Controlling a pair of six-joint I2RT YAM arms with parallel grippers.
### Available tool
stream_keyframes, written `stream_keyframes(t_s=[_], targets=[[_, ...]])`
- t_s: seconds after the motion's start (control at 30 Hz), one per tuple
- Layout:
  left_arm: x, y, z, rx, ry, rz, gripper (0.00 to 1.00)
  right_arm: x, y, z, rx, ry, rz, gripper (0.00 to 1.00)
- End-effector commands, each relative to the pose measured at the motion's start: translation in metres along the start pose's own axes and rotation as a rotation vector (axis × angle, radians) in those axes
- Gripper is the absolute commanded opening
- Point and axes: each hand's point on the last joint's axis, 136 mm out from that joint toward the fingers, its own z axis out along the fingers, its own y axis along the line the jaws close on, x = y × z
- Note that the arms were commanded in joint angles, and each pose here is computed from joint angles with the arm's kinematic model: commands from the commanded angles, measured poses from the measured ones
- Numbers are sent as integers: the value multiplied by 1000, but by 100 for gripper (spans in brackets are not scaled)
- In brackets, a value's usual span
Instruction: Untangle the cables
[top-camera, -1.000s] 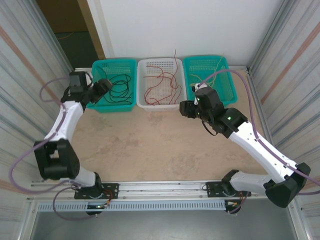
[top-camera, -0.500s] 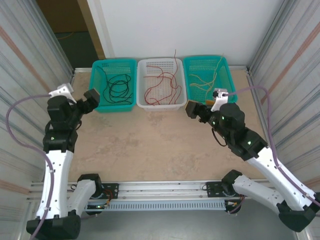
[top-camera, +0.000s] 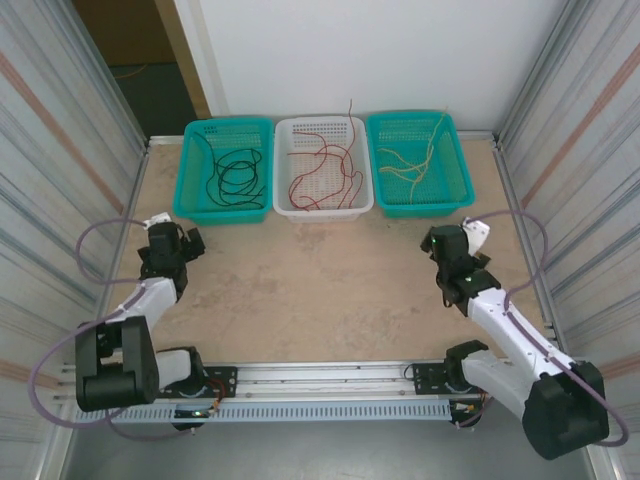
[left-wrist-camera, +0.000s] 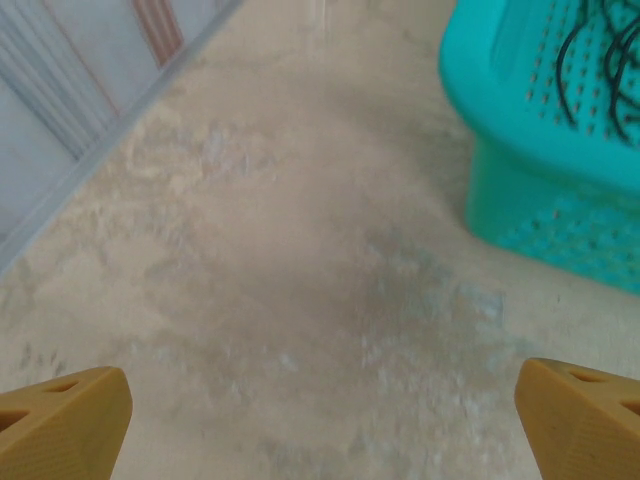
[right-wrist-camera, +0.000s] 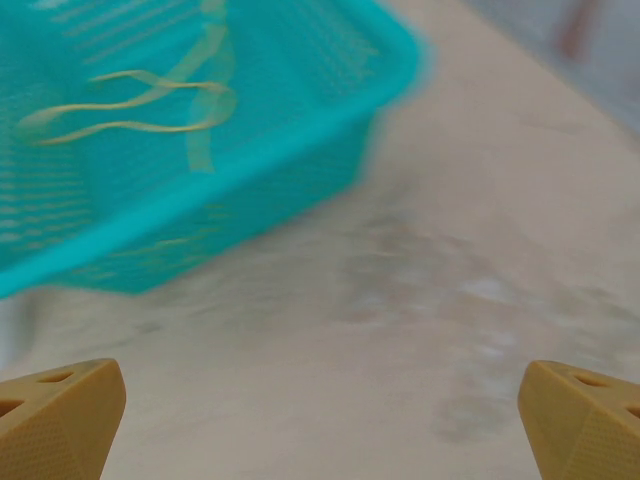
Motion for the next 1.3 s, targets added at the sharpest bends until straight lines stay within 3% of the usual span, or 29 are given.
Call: stream_keyframes(t_s=[0.0, 0.13, 0.2, 0.27, 0.33, 0.4, 0.47, 0.57, 0.6, 0.67, 0.73, 0.8, 0.83, 0.9, 0.93, 1.0, 1.07, 1.27], targets=[[-31, -22, 9, 101, -157, 76, 99, -29, -29, 4, 162, -168, 94, 99], [-26, -44, 17, 191, -95, 133, 99, -40, -35, 18, 212, -189, 93, 99], [-24, -44, 14, 175, -84, 86, 99, -47, -31, 22, 224, -221, 44, 99], [-23, -46, 11, 193, -103, 25, 99, -51, -31, 28, 250, -247, -4, 99], [-28, -60, 7, 251, -190, 67, 99, -49, -37, 40, 272, -258, -32, 99], [-25, -72, 11, 294, -202, 106, 99, -39, -44, 53, 265, -246, -31, 99], [-18, -86, 8, 337, -184, 165, 99, -35, -40, 64, 195, -267, -40, 100], [-13, -85, 9, 273, -307, 182, 99, -33, -17, 68, 24, -298, -77, 99], [-7, -83, 10, 279, -244, 170, 99, -33, -11, 70, -16, -311, -92, 99], [-13, -80, 12, 260, -273, 156, 99, -29, -3, 80, -89, -321, -103, 99], [-8, -84, 15, 273, -214, 167, 99, -25, 22, 84, -204, -274, -175, 99], [-11, -86, 17, 274, -236, 175, 99, -5, 48, 98, -314, -207, -275, 99], [-11, -86, 17, 274, -231, 175, 99, -12, 54, 103, -317, -254, -288, 99], [-10, -87, 16, 282, -214, 174, 99, -3, 39, 109, -307, -128, -236, 99], [-10, -86, 17, 277, -220, 175, 99, -9, 41, 109, -319, -182, -218, 99], [-9, -86, 16, 280, -209, 175, 99, -5, 40, 109, -300, -125, -230, 99], [-10, -87, 16, 274, -215, 184, 99, -10, 44, 108, -297, -173, -244, 99], [-10, -90, 15, 258, -218, 206, 99, -7, 43, 108, -285, -158, -251, 99]])
